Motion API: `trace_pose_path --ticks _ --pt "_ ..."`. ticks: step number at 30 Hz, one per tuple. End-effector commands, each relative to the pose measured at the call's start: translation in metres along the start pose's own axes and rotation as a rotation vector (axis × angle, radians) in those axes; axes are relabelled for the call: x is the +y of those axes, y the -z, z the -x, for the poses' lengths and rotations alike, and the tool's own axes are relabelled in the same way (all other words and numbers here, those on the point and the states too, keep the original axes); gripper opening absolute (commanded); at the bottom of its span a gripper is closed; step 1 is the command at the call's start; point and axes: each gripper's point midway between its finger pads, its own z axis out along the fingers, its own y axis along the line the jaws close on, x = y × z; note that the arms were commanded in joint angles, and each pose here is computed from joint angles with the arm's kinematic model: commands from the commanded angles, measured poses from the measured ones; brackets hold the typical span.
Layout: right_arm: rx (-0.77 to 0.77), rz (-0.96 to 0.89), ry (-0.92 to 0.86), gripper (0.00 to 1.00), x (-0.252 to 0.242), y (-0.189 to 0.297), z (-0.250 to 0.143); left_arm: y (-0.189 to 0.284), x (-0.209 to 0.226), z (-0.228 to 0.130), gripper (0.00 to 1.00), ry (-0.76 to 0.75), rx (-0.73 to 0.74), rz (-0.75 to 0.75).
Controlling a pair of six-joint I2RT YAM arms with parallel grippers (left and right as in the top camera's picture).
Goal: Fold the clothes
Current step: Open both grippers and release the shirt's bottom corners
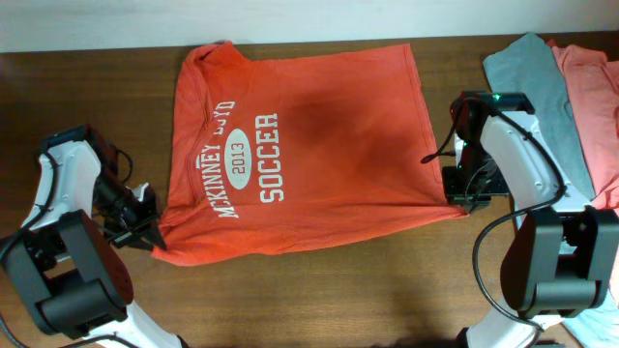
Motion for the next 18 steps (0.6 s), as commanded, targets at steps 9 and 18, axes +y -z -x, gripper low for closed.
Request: trace_pose_path --ticks 9,18 --pt "0.028 -0.020 -0.014 0.38 -0.007 0.001 -0.010 0.008 0.002 0.002 0.40 0.006 -0.040 0.009" --pt "0.000 0.012 -0.019 0.43 -0.001 0.001 -0.003 0.049 -0.031 0.047 0.39 -0.098 -0.278 -0.018"
